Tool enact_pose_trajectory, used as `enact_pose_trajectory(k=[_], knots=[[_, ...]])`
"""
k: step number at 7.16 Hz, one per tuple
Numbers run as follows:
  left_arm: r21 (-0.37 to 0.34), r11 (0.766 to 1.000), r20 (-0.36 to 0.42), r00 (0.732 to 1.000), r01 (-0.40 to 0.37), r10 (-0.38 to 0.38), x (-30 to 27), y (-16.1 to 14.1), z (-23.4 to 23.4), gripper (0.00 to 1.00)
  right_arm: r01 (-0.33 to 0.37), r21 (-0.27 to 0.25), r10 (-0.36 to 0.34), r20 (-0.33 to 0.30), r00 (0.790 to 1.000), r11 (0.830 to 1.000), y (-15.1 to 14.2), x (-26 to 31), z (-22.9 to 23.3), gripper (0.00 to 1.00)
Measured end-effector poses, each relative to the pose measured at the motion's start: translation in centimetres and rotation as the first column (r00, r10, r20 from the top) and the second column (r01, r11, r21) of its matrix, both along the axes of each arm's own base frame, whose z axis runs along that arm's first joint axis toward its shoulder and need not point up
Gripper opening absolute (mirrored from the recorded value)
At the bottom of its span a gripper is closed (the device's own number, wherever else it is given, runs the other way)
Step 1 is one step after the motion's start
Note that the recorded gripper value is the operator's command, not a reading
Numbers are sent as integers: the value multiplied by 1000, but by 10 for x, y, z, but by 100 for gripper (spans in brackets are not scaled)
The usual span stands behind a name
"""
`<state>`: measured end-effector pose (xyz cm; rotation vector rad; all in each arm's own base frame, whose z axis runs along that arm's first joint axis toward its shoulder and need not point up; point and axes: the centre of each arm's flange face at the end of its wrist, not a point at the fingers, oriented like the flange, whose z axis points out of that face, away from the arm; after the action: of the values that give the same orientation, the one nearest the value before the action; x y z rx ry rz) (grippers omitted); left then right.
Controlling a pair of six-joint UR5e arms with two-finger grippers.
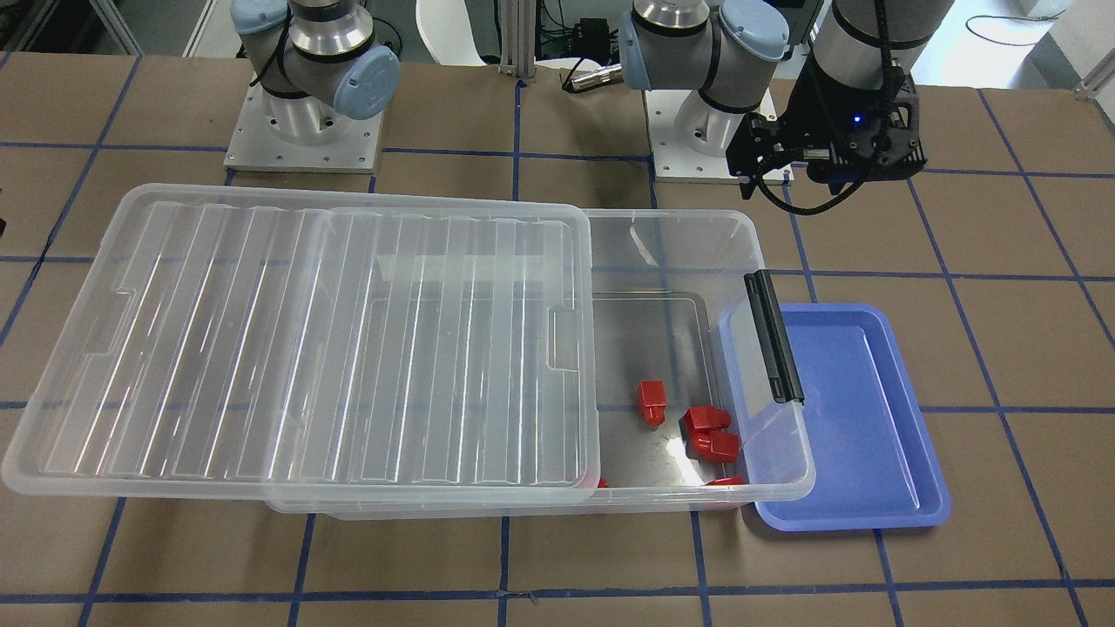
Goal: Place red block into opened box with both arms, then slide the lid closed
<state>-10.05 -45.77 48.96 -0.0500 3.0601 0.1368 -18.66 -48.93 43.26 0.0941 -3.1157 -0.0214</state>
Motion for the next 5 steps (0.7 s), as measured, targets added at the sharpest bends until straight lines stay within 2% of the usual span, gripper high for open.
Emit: enact_pose_trajectory(k=[3, 5], knots=[[5, 1000, -2, 1000, 12, -12, -9, -3, -8, 100, 22, 5, -22, 7, 1000, 1000, -17, -12, -75, 100], [-10, 1000, -2, 1000, 2, -2, -13, -4, -11, 100, 64, -6, -64, 9, 998, 998, -16, -5, -89, 100]])
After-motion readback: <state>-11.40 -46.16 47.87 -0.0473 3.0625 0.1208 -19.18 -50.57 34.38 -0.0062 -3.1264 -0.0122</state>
